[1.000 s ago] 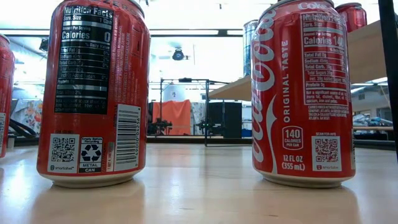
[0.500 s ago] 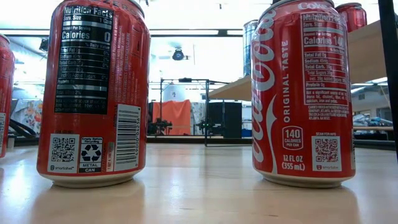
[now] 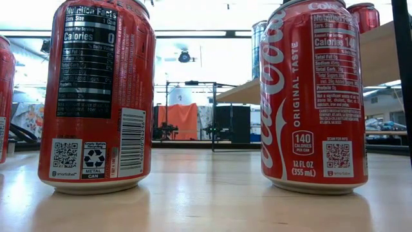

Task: Place canned beverage on shelf
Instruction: Put the orange soda can on the shelf aligned with the other soda can

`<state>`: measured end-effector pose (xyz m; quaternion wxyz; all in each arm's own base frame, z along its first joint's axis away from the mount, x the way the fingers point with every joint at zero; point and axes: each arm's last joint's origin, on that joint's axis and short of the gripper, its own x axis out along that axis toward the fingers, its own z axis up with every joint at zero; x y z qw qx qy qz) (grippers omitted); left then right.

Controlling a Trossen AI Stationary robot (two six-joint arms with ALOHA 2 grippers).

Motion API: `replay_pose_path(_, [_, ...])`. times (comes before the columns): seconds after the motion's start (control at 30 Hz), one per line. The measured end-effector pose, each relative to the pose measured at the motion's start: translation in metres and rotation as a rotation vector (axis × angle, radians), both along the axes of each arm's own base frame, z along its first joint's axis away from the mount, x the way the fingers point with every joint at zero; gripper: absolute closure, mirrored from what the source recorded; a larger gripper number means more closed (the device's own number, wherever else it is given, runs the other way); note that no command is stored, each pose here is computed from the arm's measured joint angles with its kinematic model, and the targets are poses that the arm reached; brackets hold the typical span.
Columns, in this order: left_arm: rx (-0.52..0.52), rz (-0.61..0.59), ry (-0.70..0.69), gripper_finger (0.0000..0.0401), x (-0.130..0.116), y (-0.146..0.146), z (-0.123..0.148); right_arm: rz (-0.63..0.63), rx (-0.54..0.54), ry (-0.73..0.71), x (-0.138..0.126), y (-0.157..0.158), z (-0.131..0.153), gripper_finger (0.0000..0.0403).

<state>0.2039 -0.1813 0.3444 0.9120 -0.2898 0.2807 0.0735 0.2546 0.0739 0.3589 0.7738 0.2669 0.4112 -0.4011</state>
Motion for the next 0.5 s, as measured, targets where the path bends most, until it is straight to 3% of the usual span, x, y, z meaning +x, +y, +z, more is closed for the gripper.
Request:
replay_pose_path(0.2, [0.000,0.000,0.000,0.0157,0.0000,0.0000,0.0000,0.004,0.005,0.000,0.0003,0.0002,0.0000,0.0052])
replay_pose_path(0.5, [-0.003,0.001,0.000,0.0157,0.0000,0.0000,0.0000,0.009,0.002,0.006,0.0005,-0.0012,0.0000,0.0049])
